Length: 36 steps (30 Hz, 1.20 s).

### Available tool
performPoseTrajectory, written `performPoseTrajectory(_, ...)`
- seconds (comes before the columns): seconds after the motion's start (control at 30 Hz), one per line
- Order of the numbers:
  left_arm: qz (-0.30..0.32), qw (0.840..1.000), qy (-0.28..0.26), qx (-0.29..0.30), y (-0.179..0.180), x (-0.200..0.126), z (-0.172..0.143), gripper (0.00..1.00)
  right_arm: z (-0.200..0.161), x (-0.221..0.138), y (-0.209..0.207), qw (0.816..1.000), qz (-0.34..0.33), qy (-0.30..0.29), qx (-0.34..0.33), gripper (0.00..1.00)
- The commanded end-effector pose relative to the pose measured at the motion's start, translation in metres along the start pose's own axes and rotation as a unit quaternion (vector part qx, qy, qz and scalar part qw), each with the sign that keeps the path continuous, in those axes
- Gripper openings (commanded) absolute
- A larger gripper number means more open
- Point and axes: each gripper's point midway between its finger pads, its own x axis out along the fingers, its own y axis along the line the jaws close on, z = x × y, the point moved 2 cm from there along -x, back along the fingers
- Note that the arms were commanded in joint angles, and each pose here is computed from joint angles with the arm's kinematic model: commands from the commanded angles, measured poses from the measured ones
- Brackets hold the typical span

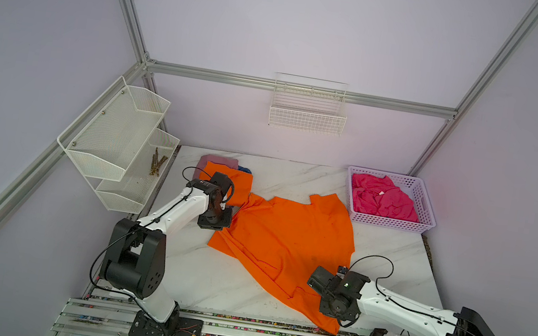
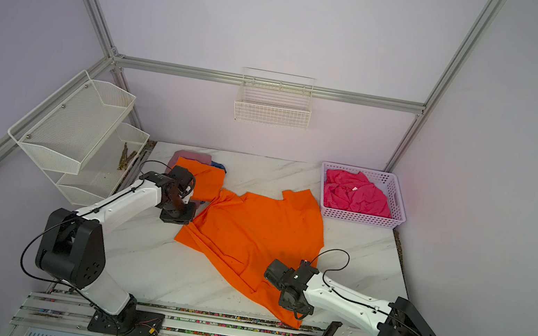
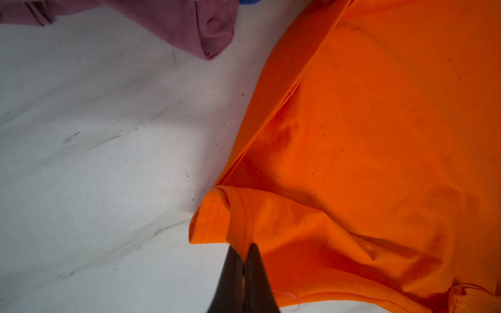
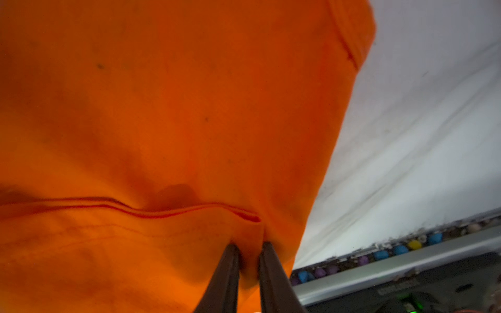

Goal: Fold and stack t-shirts
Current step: Fold the T-shirt.

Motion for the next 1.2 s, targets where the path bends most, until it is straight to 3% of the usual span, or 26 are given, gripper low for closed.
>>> performPoseTrajectory(0.0,-0.008,1.0,-0.015,0.006,0.001,-0.008,0.0,0.0,0.003,-0.001,0.004,1.0,0.018,-0.009,0.005,0.11)
performPoseTrajectory(0.1,-0.008,1.0,-0.014,0.006,0.001,-0.008,0.0,0.0,0.0,0.0,0.002,1.0,0.018,-0.004,0.003,0.0)
performPoseTrajectory(0.63,-0.007,1.0,-0.011,0.006,0.001,-0.006,-0.001,0.0,0.038,-0.082,0.022,0.995,0.069,-0.066,-0.01,0.0)
performPoseTrajectory(1.17,0.011,1.0,-0.008,0.005,0.007,-0.007,-0.002,0.0,0.062,-0.108,-0.022,0.987,-0.008,-0.152,0.046,0.0)
